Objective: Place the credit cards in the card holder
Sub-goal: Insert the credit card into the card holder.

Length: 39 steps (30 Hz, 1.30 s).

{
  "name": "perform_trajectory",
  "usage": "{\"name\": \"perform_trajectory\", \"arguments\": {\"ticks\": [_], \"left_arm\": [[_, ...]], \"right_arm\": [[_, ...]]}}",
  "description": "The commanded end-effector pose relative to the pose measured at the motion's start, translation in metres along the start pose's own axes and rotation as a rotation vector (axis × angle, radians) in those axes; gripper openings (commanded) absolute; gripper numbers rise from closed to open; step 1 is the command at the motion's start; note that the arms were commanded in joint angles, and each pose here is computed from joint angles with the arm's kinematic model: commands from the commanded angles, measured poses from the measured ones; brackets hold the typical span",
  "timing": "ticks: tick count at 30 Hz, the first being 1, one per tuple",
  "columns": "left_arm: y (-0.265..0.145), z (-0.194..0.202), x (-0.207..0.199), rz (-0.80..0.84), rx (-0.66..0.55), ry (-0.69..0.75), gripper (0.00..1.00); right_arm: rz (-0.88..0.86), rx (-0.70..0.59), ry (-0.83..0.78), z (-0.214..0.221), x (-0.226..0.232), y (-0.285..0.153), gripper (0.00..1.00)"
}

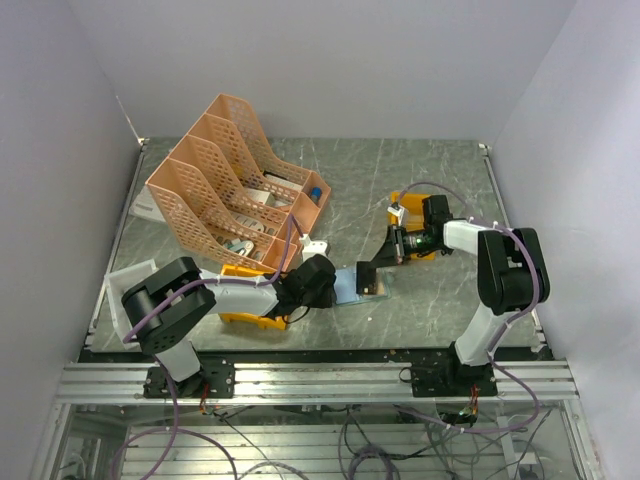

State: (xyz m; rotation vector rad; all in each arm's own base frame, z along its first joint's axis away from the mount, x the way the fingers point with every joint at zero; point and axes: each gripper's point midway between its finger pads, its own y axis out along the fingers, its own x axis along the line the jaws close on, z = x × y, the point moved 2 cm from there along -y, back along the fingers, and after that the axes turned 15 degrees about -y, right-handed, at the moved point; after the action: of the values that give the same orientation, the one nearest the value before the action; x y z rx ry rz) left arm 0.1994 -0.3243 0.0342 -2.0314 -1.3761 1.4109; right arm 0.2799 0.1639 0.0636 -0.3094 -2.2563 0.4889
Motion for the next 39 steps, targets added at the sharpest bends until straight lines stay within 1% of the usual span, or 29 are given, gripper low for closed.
{"name": "perform_trajectory", "arguments": {"ticks": [1, 11, 18, 23, 33, 38, 39], "left_arm": [[0.002, -0.007, 0.001, -0.023, -0.022, 0.006, 0.36], [0.001, -0.009, -0.002, -0.023, -0.023, 0.013, 0.35], [0.001, -0.009, 0.0, -0.029, -0.022, 0.018, 0.36], [0.001, -0.01, 0.0, -0.031, -0.02, 0.02, 0.35], [0.002, -0.009, 0.0, -0.029, -0.014, 0.017, 0.35], [0.003, -0.009, 0.0, -0.031, -0.01, 0.02, 0.35], [0.003, -0.009, 0.0, -0.03, -0.011, 0.02, 0.35]], "right_arm": [[0.093, -0.023, -0.025, -0.01, -0.006, -0.006, 0.0], [0.126, 0.035, 0.035, 0.003, -0.016, 0.003, 0.0], [0.132, 0.087, 0.043, 0.008, -0.017, 0.006, 0.0], [0.143, 0.097, 0.026, 0.008, -0.016, 0.009, 0.0], [0.115, 0.126, 0.042, 0.008, -0.017, 0.019, 0.0], [0.114, 0.155, 0.072, 0.016, -0.017, 0.022, 0.0], [0.121, 0.153, 0.063, 0.01, -0.019, 0.022, 0.0]]}}
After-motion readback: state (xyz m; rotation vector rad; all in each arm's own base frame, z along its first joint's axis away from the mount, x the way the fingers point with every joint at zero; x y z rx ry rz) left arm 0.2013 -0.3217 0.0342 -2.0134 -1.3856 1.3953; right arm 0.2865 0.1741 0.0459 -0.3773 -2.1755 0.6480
